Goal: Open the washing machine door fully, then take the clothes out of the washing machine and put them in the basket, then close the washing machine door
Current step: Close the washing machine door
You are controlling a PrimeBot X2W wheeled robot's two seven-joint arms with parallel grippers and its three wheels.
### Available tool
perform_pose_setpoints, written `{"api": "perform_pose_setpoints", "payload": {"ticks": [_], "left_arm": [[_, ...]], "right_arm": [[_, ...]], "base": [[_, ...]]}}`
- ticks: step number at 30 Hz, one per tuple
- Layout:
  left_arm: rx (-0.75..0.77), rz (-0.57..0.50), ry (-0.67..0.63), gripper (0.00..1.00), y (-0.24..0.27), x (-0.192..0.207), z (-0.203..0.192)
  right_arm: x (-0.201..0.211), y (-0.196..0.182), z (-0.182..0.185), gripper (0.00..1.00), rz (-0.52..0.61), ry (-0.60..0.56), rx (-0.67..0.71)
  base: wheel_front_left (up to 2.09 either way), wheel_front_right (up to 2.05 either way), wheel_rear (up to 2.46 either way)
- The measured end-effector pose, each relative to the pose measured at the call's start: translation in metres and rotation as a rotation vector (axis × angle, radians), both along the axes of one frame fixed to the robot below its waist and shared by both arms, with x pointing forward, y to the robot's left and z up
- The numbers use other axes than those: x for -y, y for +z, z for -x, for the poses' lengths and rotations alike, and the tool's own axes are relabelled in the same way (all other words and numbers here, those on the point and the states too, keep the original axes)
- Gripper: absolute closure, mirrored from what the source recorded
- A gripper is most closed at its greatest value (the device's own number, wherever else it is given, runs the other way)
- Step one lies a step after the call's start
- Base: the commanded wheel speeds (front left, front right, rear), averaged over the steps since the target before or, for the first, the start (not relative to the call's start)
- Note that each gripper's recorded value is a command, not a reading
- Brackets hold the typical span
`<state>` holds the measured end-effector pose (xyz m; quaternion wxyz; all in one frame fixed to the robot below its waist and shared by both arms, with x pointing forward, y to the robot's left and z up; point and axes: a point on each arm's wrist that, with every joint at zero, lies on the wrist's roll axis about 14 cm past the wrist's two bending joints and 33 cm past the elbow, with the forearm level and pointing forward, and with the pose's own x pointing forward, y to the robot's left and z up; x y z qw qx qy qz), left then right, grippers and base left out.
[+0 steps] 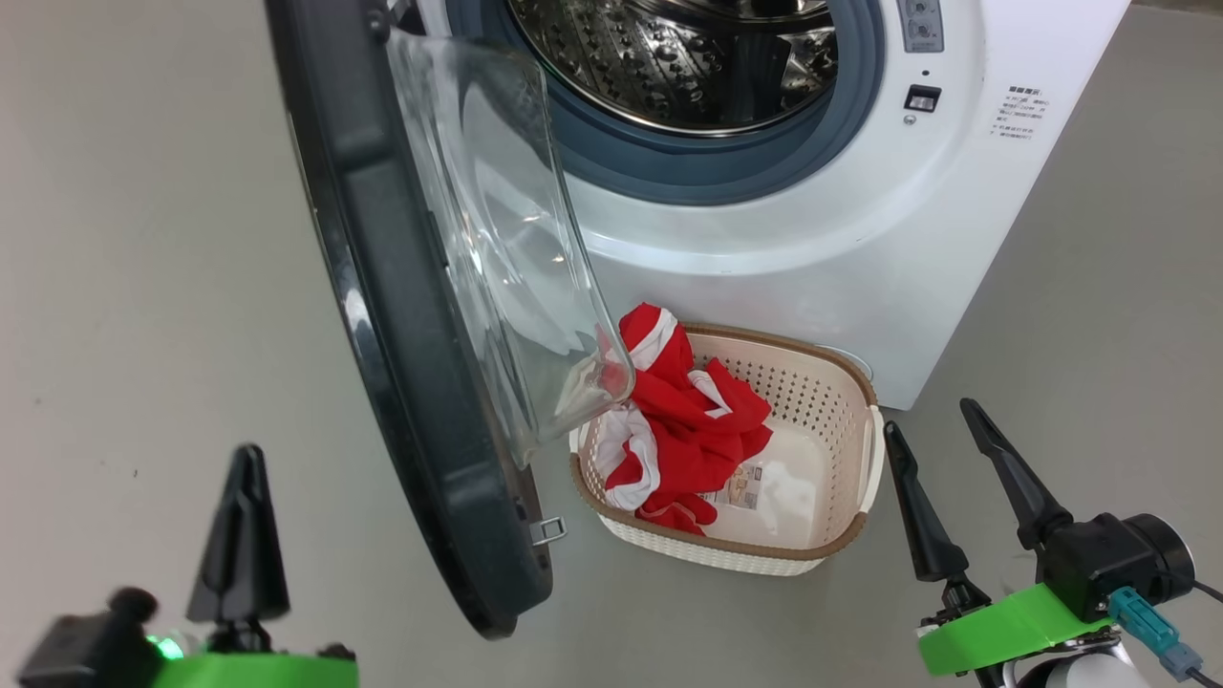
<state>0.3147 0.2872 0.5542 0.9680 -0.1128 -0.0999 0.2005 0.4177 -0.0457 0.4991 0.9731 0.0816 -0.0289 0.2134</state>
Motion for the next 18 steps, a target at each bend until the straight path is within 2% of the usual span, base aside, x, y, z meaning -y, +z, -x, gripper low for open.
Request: {"api": "perform_pose_setpoints", "payload": {"ticks": [6,13,18], "left_arm": [[0.112,0.127,-0.003,1.0,0.025,-0.01,-0.008],[0.258,0.513,-0.111,1.0,0.047,-0.013,-0.025],[0.262,0.747,-0.219,1.0,0.05,-0.004,-0.041]], "right_arm": [[0.0,0.0,-0.001,0.0,0.0,-0.002,0.0],[0.001,-0.001,-0.001,0.0,0.0,-0.003,-0.003],[0.002,-0.002,-0.002,0.0,-0.001,-0.006,-0.003]], "base": [[0.0,0.0,0.0],[0.0,0.0,0.0],[0.0,0.0,0.0]]}}
